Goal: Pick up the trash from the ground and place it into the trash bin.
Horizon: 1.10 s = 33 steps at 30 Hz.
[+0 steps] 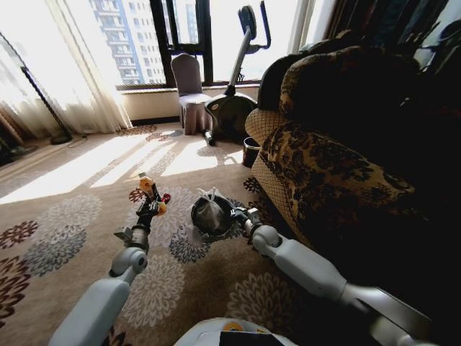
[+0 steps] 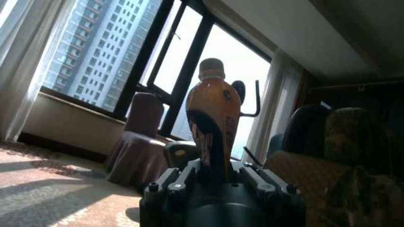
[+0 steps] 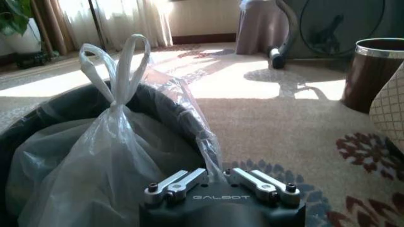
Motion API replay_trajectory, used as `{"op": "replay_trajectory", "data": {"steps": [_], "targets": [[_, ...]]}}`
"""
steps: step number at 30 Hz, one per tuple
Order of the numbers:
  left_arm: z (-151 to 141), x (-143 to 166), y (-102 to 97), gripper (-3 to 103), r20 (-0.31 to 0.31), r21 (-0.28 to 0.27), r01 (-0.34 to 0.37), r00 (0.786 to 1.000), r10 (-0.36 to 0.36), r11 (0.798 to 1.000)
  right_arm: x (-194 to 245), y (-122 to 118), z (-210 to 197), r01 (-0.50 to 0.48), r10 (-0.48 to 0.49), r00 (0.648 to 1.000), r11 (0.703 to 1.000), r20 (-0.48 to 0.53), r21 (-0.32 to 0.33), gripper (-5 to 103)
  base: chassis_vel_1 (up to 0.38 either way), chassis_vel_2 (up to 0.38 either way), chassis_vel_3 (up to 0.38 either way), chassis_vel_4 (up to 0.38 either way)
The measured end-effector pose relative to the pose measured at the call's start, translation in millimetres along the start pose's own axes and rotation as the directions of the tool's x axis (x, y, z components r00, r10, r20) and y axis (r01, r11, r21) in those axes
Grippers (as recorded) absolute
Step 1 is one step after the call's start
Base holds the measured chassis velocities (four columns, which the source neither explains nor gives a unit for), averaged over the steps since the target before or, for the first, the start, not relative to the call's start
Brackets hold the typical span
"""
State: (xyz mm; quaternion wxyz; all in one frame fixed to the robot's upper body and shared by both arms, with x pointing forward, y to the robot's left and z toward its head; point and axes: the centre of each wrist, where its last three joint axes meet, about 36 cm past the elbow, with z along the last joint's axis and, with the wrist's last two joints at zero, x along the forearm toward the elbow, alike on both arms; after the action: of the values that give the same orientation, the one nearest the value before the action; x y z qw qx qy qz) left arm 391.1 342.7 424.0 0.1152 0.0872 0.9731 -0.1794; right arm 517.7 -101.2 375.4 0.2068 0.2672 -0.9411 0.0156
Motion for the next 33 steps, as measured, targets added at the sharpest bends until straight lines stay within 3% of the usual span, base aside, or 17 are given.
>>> {"op": "replay_trajectory", "data": {"steps": [2, 4, 7, 10, 12, 15, 21, 25, 28, 33], "targets": [[-6, 0, -23.2, 26, -0.020, 0.093, -0.098, 0.995, 0.100, 0.991, -8, -2, -7, -0.007, 0.007, 1.000, 1.000, -0.029, -0.013, 0, 0.000, 0.000, 0.000, 0.000], [-5, -1, -36.9, 26, -0.043, 0.147, -0.156, 0.986, 0.164, 0.977, -12, -6, -10, -0.020, 0.020, 0.999, 1.000, -0.045, -0.007, 0, 0.000, 0.000, 0.000, 0.000], [-3, -1, -42.3, 26, -0.054, 0.168, -0.183, 0.979, 0.194, 0.969, -14, -8, -13, -0.027, 0.026, 0.998, 1.000, -0.056, -0.004, 0, 0.000, 0.000, 0.000, 0.000], [3, 3, -55.3, 26, -0.096, 0.234, -0.223, 0.963, 0.251, 0.946, -20, -12, -16, -0.030, 0.030, 0.997, 1.000, -0.075, 0.001, 0, 0.000, 0.000, 0.000, 0.000], [4, 4, -56.6, 26, -0.100, 0.240, -0.227, 0.961, 0.256, 0.944, -20, -12, -16, -0.030, 0.030, 0.997, 1.000, -0.077, 0.001, 0, 0.000, 0.000, 0.000, 0.000], [16, 9, -65.5, 26, -0.162, 0.293, -0.244, 0.940, 0.300, 0.924, -24, -10, -21, -0.024, 0.023, 0.997, 1.000, -0.080, -0.008, 0, 0.000, 0.000, 0.000, 0.000], [31, 12, -62.8, 26, -0.233, 0.300, -0.236, 0.921, 0.311, 0.924, -26, -8, -34, -0.019, 0.018, 0.998, 1.000, -0.065, -0.006, 0, 0.000, 0.000, 0.000, 0.000], [44, 15, -56.5, 26, -0.277, 0.272, -0.232, 0.911, 0.307, 0.934, -26, -7, -39, -0.018, 0.018, 0.998, 1.000, -0.059, -0.006, 0, 0.000, 0.000, 0.000, 0.000], [65, 22, -45.2, 26, -0.336, 0.207, -0.225, 0.897, 0.286, 0.952, -22, -4, -42, -0.009, 0.008, 0.998, 1.000, -0.058, -0.017, 0, 0.000, 0.000, 0.000, 0.000], [81, 27, -42.8, 25, -0.362, 0.181, -0.233, 0.888, 0.285, 0.956, -16, -1, -43, -0.001, 0.000, 0.998, 1.000, -0.061, -0.020, 0, 0.000, 0.000, 0.000, 0.000]]}}
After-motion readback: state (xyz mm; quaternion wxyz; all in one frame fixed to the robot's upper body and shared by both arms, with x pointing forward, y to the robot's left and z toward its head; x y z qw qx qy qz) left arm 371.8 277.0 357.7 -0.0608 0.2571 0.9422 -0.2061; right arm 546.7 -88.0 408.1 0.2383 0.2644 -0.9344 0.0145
